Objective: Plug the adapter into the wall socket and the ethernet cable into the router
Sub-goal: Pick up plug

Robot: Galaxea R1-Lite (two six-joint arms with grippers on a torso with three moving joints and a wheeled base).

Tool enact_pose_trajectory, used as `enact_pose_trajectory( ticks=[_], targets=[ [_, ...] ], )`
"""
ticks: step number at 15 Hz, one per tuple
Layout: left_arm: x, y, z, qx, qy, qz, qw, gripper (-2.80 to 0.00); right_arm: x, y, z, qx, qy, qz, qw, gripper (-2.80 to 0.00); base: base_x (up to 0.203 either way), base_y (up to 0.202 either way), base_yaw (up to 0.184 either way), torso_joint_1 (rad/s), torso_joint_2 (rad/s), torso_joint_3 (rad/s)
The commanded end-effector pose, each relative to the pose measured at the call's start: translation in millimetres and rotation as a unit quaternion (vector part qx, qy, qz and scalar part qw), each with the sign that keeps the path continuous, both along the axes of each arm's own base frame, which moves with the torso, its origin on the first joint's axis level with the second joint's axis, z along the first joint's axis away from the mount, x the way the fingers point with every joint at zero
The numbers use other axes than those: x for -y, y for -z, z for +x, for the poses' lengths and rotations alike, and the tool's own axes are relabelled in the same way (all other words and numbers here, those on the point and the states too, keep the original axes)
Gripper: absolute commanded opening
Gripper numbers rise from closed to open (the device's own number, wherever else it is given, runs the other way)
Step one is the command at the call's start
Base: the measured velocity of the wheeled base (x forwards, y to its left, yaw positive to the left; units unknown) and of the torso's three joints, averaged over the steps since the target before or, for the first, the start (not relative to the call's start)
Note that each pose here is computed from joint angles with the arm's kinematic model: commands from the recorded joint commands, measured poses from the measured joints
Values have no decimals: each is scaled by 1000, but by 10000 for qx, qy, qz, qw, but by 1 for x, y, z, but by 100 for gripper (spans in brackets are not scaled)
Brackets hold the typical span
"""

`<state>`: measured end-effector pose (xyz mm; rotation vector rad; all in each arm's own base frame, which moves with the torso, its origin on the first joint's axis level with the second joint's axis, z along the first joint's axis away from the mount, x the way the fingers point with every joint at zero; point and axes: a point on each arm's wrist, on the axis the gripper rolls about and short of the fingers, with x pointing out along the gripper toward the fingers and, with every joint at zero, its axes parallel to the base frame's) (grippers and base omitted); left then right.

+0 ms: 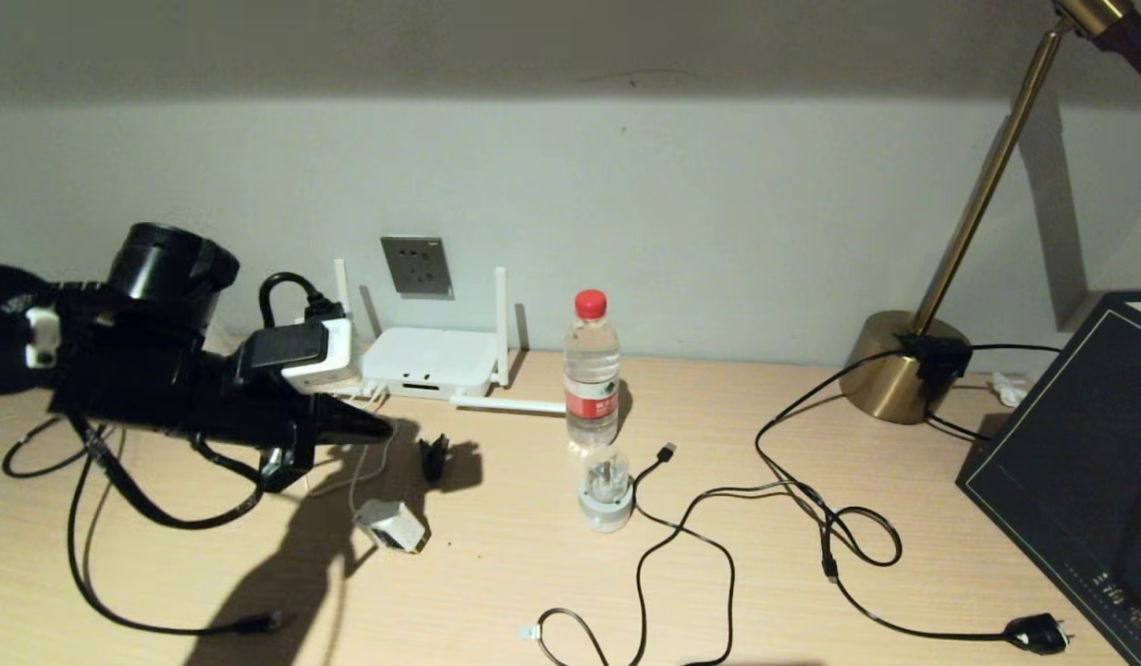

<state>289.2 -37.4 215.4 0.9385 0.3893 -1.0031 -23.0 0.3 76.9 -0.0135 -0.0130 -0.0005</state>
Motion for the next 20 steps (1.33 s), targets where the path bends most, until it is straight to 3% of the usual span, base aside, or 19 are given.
enact_pose_trajectory(
  ticks=[1, 3, 5, 8, 9, 14, 20],
  targets=[
    [-1, -1, 13, -327, 661, 551, 9958, -280, 0, 0, 0, -4, -2, -2, 10000, -280, 0, 0, 0, 0, 0, 0],
    [-3, -15, 14, -513, 1171, 1146, 9852, -280, 0, 0, 0, -4, -2, 5, 10000, -280, 0, 0, 0, 0, 0, 0],
    [-4, -14, 22, -716, 1382, 1879, 9698, -280, 0, 0, 0, -4, -2, 5, 10000, -280, 0, 0, 0, 0, 0, 0],
    [9, -15, 25, -575, 1630, 1895, 9665, -280, 0, 0, 0, -4, -2, -2, 10000, -280, 0, 0, 0, 0, 0, 0],
    [12, -15, 23, -611, 1698, 1903, 9650, 0, 0, 0, 0, -4, -2, -2, 10000, -280, 0, 0, 0, 0, 0, 0],
    [27, -2, 29, -794, 1918, 1876, 9601, 0, 0, 0, 0, -4, -2, 5, 10000, -280, 0, 0, 0, 0, 0, 0],
    [27, 14, 33, -1211, 1830, 1809, 9587, 0, 0, 0, 0, -4, -2, -2, 10000, -280, 0, 0, 0, 0, 0, 0]
  ],
)
